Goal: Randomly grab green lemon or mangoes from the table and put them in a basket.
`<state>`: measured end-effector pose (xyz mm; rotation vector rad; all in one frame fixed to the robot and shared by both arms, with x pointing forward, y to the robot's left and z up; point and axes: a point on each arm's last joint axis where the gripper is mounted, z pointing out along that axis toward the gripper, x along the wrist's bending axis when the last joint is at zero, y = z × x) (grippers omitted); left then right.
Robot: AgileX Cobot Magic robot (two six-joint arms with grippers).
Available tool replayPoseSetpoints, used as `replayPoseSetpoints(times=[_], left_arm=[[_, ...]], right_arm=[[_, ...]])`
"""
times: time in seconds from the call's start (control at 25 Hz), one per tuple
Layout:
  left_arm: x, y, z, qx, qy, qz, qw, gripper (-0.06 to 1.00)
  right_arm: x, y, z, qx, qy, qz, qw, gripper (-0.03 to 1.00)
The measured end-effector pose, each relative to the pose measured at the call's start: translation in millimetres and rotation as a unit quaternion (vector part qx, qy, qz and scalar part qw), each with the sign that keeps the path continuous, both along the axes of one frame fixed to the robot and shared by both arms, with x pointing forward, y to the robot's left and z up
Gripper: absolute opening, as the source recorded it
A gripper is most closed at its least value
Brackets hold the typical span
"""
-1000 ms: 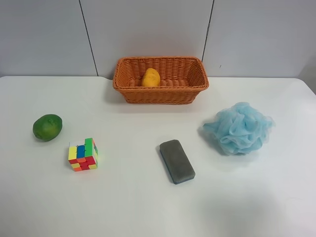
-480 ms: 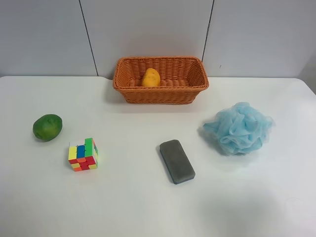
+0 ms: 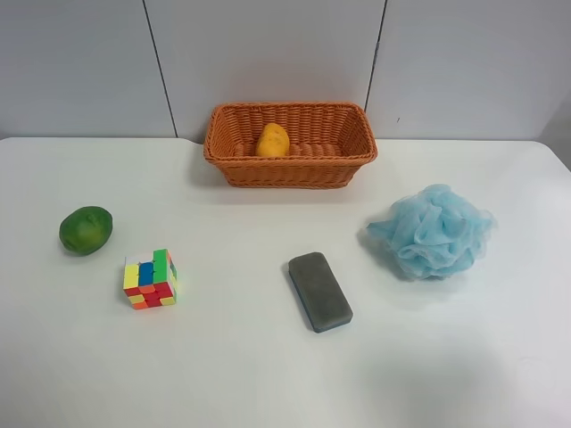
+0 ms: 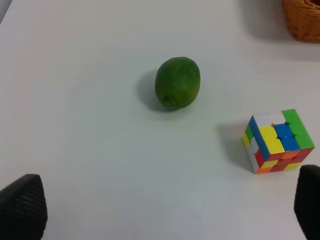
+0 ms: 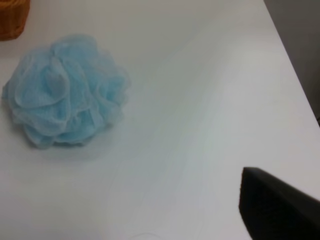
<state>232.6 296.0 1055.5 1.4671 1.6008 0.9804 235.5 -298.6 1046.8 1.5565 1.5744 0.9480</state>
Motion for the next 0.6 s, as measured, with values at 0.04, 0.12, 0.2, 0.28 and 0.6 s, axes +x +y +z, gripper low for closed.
replayPoseSetpoints(times=[0.04,0.12,0.2,0.28,0.6], left_arm=[[0.0,0.0,0.0,0.0,0.0,0.0,1.0,0.99],[0.0,0.1,0.0,-0.001,0.0,0.001,1.0,0.99],[0.0,0.1,0.0,0.0,0.0,0.001,1.0,0.99],[0.0,0.1,0.0,0.0,0.0,0.001,1.0,0.99],[0.0,0.2,0.0,0.0,0.0,0.001,1.0,0.99]], right_arm=[[0.0,0.0,0.0,0.0,0.0,0.0,1.0,0.99],[0.0,0.0,0.0,0.0,0.0,0.0,1.0,0.99],[0.0,0.0,0.0,0.0,0.0,0.0,1.0,0.99],[0.0,0.0,0.0,0.0,0.0,0.0,1.0,0.99],[0.0,0.0,0.0,0.0,0.0,0.0,1.0,0.99]])
